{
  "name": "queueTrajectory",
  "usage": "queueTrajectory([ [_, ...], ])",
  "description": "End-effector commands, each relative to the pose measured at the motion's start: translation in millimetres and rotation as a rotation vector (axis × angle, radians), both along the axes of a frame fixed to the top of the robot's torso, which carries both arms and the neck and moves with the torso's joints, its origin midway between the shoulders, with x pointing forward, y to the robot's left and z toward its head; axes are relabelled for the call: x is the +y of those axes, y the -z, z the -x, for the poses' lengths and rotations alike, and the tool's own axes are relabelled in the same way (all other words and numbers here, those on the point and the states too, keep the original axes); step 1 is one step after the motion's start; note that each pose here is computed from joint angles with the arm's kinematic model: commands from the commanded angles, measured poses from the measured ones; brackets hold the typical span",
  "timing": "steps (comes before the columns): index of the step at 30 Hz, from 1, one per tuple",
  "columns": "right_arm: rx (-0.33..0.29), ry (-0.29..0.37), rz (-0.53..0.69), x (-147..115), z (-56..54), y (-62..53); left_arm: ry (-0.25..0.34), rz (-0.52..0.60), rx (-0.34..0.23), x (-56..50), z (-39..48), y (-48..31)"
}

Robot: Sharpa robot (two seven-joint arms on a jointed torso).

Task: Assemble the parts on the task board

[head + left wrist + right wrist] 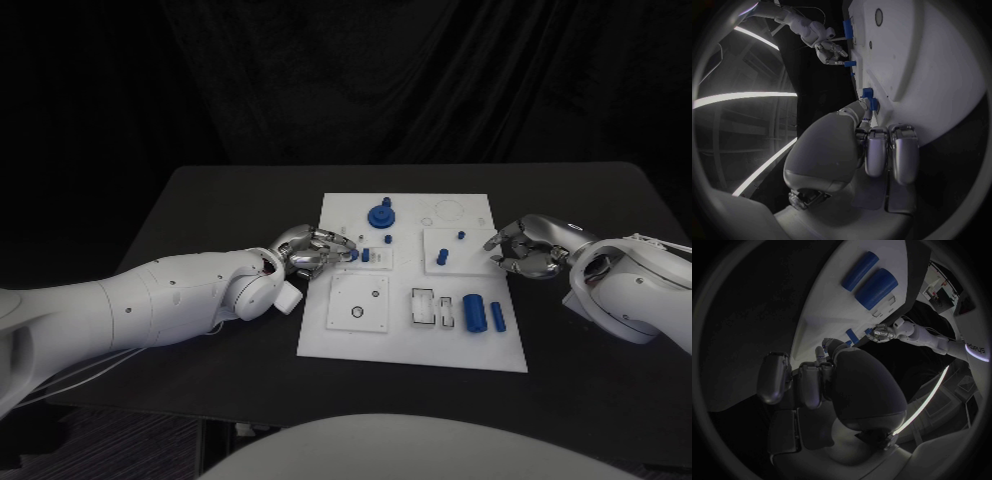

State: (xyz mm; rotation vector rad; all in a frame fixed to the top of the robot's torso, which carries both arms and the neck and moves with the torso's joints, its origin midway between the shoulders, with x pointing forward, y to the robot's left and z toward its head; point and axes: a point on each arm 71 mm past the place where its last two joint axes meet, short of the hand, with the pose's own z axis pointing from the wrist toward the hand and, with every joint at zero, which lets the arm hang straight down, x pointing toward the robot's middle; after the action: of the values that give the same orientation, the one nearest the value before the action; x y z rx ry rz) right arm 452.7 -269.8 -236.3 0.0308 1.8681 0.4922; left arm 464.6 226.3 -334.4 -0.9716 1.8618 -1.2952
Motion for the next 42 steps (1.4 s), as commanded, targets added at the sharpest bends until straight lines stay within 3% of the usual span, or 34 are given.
queueTrajectory([
  [1,0.004,0.002,0.004,0.1,0.8,1.1,-0.041,-0.107,0.134,13.8,11.1,25.5],
  [11,0.007,0.002,0.005,0.1,0.6,1.6,-0.038,-0.094,0.115,16.3,10.8,24.0],
  [17,0.007,0.003,0.006,-0.5,0.9,1.7,-0.034,-0.037,0.003,15.7,10.7,14.6],
  [22,0.007,0.006,0.006,-1.7,1.0,1.7,-0.011,-0.066,-0.185,17.7,15.1,0.0],
  [23,0.008,0.006,0.007,-1.7,0.8,1.8,-0.002,-0.091,-0.245,18.9,16.8,-6.0],
  [27,0.009,0.008,0.009,-1.3,0.3,2.0,0.000,-0.155,-0.365,21.6,14.3,-27.1],
  [30,0.009,0.009,0.009,-1.2,0.1,2.0,-0.010,-0.193,-0.403,22.8,7.7,-43.9],
  [35,0.010,0.008,0.010,0.2,-0.6,2.2,0.022,-0.279,-0.395,24.0,-2.3,-62.1],
  [39,0.010,0.007,0.010,1.4,-0.9,2.2,0.109,-0.364,-0.368,21.7,-10.7,-69.6],
  [42,0.011,0.006,0.010,2.3,-0.9,2.3,0.207,-0.444,-0.373,17.6,-16.9,-72.1],
])
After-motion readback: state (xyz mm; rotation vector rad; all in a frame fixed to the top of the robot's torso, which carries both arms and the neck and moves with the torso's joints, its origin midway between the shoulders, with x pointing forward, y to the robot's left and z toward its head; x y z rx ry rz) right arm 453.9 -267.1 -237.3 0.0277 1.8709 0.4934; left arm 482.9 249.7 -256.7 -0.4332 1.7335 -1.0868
